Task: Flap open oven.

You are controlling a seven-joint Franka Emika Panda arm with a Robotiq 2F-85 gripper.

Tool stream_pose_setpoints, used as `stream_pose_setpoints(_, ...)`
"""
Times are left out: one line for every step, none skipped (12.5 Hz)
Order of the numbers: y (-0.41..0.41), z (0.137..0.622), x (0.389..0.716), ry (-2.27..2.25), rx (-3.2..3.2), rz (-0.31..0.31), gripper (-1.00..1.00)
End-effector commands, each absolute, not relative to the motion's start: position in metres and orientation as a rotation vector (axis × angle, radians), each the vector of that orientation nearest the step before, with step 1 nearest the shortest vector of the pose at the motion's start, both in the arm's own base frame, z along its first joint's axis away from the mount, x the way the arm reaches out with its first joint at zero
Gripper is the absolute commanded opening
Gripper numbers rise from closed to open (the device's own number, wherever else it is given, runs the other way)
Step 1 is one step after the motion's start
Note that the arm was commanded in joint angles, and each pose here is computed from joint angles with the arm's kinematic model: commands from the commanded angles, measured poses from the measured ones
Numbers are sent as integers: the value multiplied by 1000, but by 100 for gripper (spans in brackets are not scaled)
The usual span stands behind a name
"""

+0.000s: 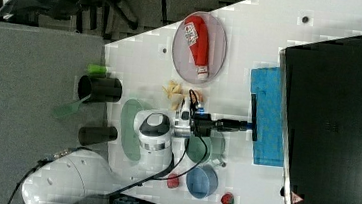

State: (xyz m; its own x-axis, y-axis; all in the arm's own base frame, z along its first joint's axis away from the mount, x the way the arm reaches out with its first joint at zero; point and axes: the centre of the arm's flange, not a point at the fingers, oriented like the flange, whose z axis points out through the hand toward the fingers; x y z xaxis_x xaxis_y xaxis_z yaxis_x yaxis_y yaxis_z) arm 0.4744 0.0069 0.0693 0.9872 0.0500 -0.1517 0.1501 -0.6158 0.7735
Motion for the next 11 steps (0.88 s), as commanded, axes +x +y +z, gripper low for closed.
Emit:
stream_pose_setpoints(15, 75, 494, 65, 2214, -39, -65)
stream_pose_setpoints(15, 75, 495, 66, 2201, -40, -65)
stream_pose_setpoints(17, 76, 496, 69, 2197, -38, -65)
stream_pose_setpoints(21, 78, 499, 71, 2199, -27, -65)
stream_pose_setpoints(27, 84, 503, 73, 2204, -5, -65)
stream_pose_setpoints(34, 96, 511, 54, 2218, 30, -65)
stream_pose_setpoints(40, 115, 522, 0, 2237, 81, -65)
stream_pose_setpoints(43, 140, 533, -78, 2262, 129, -65)
stream_pose_setpoints(43, 170, 543, -171, 2296, 168, -65)
stream_pose_setpoints(43, 204, 552, -289, 2340, 203, -65)
stream_pose_setpoints(40, 242, 560, -433, 2390, 238, -65)
